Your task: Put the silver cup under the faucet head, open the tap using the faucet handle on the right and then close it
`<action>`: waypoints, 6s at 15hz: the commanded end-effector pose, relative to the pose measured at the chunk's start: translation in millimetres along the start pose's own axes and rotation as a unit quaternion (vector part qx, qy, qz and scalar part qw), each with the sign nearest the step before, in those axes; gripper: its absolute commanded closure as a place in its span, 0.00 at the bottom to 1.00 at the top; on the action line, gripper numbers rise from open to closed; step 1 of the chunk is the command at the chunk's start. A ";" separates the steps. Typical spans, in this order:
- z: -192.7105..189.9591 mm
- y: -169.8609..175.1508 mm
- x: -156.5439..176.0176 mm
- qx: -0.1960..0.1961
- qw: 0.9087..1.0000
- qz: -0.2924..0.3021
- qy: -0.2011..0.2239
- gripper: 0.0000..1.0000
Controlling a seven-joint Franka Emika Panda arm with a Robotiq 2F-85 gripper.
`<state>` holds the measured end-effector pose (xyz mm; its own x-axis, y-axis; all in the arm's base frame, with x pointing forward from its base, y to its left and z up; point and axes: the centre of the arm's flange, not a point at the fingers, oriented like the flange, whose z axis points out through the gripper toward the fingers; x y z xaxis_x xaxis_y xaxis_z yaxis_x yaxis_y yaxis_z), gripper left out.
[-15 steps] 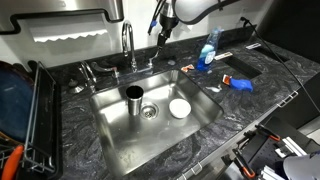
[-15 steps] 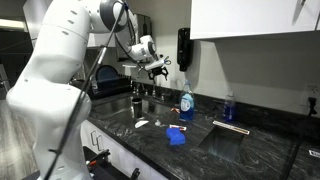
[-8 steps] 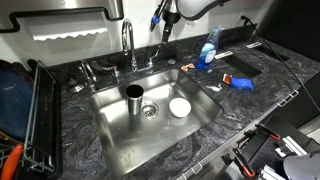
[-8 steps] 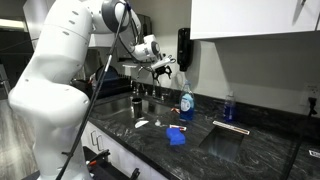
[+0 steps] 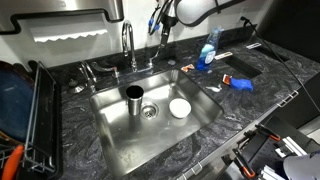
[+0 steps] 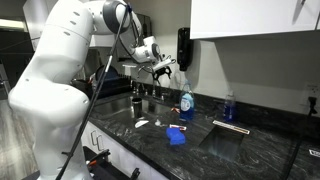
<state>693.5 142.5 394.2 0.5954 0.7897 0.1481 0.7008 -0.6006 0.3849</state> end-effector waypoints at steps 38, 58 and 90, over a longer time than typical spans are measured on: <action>115.7 24.2 -20.9 0.055 0.971 -0.217 0.084 0.00; 86.5 13.2 -25.9 0.218 0.946 -0.236 -0.029 0.00; 21.4 9.9 -15.8 0.236 0.967 -0.079 -0.057 0.00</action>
<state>708.0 126.7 374.0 0.4549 0.8904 0.0144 0.8905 -0.4547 -0.0177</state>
